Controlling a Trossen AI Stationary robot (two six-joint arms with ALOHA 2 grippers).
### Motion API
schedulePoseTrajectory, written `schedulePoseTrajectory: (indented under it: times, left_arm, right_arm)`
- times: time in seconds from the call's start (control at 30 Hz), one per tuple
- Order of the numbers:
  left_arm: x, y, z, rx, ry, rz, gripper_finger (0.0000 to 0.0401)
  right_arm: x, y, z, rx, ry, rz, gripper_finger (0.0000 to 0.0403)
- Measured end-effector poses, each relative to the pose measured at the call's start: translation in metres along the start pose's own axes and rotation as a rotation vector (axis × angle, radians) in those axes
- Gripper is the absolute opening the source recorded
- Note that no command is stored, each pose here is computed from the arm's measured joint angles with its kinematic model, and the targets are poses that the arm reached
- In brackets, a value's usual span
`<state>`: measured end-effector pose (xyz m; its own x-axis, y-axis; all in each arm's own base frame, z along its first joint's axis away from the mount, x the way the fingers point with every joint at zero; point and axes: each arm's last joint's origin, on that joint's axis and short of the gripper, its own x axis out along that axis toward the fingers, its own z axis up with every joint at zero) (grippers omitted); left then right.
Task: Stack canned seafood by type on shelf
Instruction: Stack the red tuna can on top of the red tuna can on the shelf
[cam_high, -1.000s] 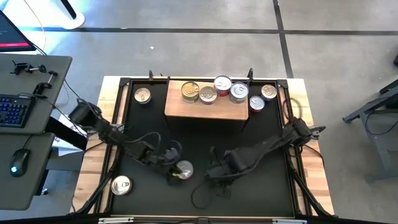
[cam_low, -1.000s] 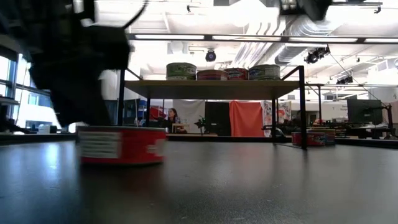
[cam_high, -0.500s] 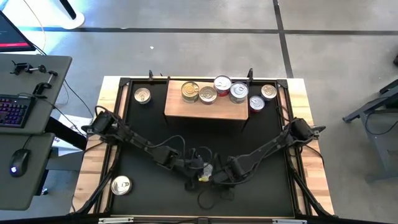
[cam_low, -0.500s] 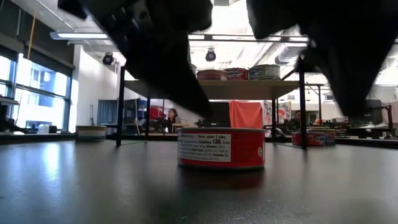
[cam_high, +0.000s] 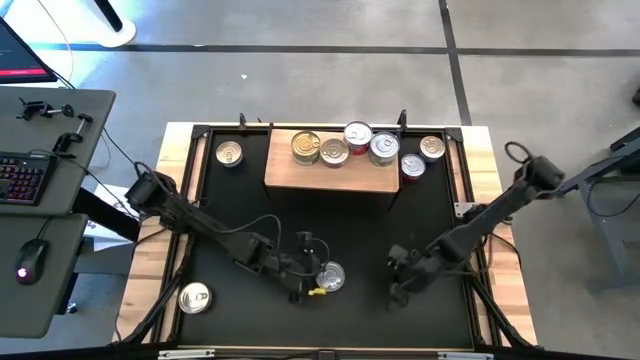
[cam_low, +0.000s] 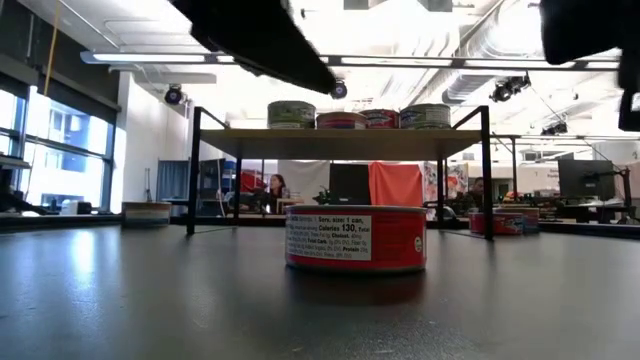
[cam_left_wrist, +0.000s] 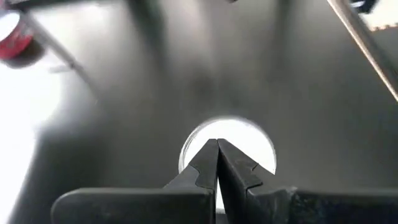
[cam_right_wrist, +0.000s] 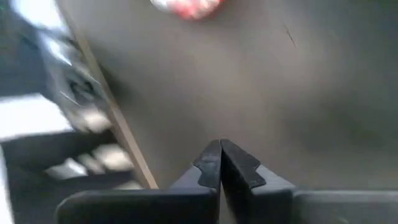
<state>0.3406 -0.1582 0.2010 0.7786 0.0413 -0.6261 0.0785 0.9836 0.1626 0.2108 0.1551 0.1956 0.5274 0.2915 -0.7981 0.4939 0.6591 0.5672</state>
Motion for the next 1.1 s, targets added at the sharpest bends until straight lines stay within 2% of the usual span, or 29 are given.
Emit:
schedulePoseTrajectory:
  times: [0.1, 0.23, 0.37, 0.5, 0.63, 0.8, 1.0, 1.1]
  left_arm:
    - [0.015, -0.005, -0.009, 0.089, 0.028, -0.021, 0.0000]
    - [0.030, -0.009, -0.018, 0.098, 0.047, -0.019, 0.0000]
    - [0.032, -0.011, -0.022, 0.087, 0.063, -0.020, 0.0000]
    - [0.032, -0.012, -0.021, 0.077, 0.062, -0.024, 0.0000]
    - [0.034, -0.008, -0.021, -0.038, 0.081, -0.083, 0.0000]
    - [0.036, -0.003, -0.022, -0.064, 0.083, -0.074, 0.0000]
    - [0.039, -0.006, -0.051, -0.144, 0.089, -0.112, 0.0000]
    - [0.035, -0.005, -0.051, -0.158, 0.044, -0.122, 0.0000]
  right_arm:
    - [0.001, -0.006, 0.007, 0.040, -0.135, 0.077, 0.0000]
    - [0.012, -0.001, 0.025, -0.005, -0.195, 0.063, 0.0000]
    - [0.033, 0.011, 0.043, -0.094, -0.156, 0.060, 0.0000]
    - [0.062, 0.011, 0.053, -0.158, -0.087, -0.002, 0.0000]
    - [0.082, 0.015, 0.060, -0.194, -0.076, -0.035, 0.0000]
    - [0.091, 0.022, 0.064, -0.227, -0.090, -0.046, 0.0000]
    - [0.092, 0.020, 0.066, -0.219, -0.118, -0.076, 0.0000]
    - [0.092, 0.020, 0.066, -0.216, -0.117, -0.081, 0.0000]
